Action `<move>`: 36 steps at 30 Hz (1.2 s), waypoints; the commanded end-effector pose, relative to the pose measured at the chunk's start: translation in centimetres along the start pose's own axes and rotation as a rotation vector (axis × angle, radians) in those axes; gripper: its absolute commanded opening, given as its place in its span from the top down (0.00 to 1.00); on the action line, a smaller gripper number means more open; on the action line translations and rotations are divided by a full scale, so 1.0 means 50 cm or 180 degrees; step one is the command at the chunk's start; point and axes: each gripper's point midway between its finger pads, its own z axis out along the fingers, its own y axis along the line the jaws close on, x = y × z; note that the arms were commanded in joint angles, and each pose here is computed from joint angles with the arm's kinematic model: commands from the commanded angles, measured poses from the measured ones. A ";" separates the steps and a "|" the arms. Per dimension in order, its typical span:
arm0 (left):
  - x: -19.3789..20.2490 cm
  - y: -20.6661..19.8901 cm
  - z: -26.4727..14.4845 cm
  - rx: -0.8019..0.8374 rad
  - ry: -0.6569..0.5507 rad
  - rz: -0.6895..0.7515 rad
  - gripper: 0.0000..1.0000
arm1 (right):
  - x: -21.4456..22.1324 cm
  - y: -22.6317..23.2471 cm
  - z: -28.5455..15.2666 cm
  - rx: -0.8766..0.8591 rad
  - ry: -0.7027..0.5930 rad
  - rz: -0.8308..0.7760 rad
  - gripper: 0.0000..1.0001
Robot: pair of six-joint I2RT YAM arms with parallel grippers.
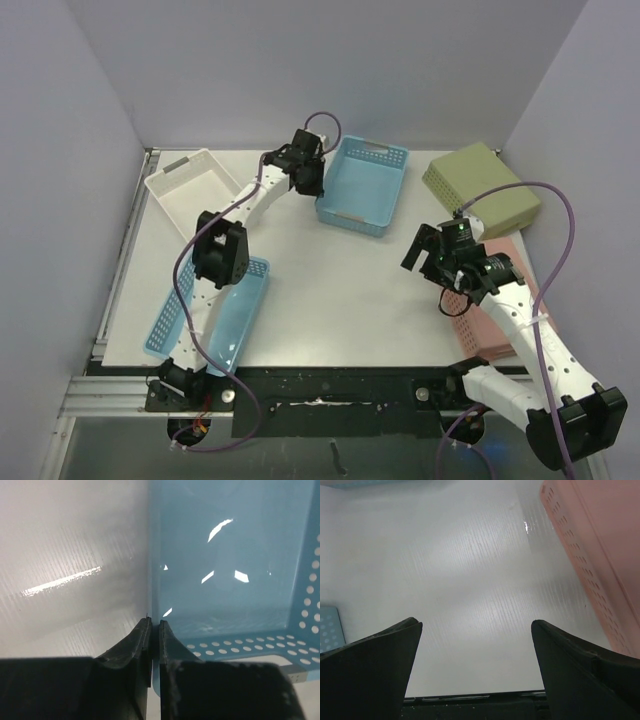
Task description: Turn the large container upside down
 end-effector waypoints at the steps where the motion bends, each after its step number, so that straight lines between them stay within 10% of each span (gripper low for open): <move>1: -0.070 -0.048 -0.138 0.0043 -0.0380 0.0259 1.00 | -0.013 -0.001 -0.009 0.0027 -0.0096 0.0050 0.02; 10: -0.001 -0.057 -0.326 -0.0328 -0.0469 0.0703 1.00 | -0.045 0.039 -0.024 -0.0209 -0.0218 0.0089 0.02; 26: 0.359 -0.253 -0.360 0.0449 -0.0271 -0.0365 1.00 | -0.040 0.072 0.017 -0.0061 -0.0232 0.0230 0.02; 30: 0.376 -0.266 -0.383 0.0557 -0.0210 -0.0395 0.57 | -0.038 0.122 0.009 -0.0148 -0.0413 0.0001 0.02; 36: 0.328 -0.176 -0.482 0.0241 -0.0448 -0.0413 0.43 | -0.004 0.204 0.041 -0.0302 -0.0052 -0.0185 0.03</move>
